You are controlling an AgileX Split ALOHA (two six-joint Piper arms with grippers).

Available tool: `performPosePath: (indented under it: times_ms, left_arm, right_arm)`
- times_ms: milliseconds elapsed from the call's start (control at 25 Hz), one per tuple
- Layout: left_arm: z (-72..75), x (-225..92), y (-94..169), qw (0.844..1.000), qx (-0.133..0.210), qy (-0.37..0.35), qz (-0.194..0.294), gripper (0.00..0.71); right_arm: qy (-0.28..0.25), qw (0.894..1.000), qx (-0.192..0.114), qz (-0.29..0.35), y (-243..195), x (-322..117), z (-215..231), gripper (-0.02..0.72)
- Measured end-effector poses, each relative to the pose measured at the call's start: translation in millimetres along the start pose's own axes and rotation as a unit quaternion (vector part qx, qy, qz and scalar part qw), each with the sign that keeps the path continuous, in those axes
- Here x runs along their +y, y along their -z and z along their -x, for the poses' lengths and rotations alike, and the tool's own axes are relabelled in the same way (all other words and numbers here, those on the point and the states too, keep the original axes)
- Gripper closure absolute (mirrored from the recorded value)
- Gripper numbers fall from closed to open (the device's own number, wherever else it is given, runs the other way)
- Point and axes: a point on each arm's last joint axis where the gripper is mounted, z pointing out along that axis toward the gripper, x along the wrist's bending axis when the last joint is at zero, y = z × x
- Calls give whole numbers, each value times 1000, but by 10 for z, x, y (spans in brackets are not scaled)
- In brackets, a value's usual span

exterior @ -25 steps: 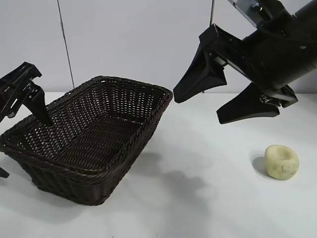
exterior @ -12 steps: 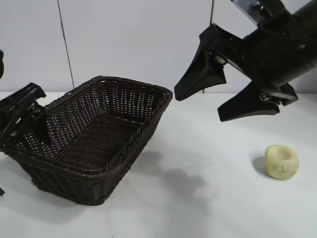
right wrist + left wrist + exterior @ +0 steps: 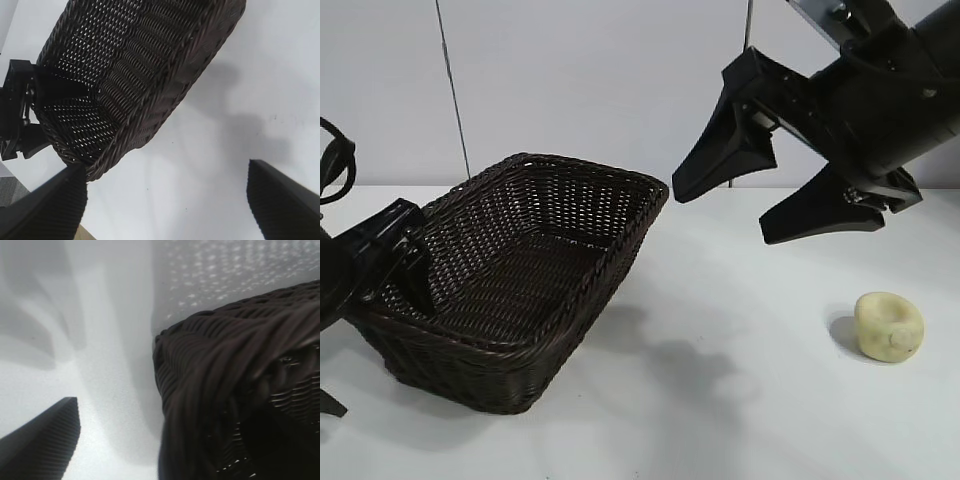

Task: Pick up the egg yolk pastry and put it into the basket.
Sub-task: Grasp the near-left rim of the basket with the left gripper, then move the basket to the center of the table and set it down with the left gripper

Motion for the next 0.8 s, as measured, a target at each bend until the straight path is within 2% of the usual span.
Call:
performPosePath:
  times_ms: [80,280,360,600,800]
  left_arm:
    - [0,-1,0,1000,0,1,0,193]
    - [9,-7,0,1000,-5,16,-4,506]
    - [10,-14,2,999,-5,31,-8,588]
    - [20,-21,9,1000,-2,28,-10,600]
    - [126,-3,67,1000,8,22,-15,600]
  right_arm:
    - [0,1000,0,0,0,0,0,80]
    - [0,1000,0,0,0,1,1,80]
    - [0,1000,0,0,0,1,1,80]
    - [0,1000,0,0,0,1,1,80]
    - [1,1000,-1,0,0,0,1,80]
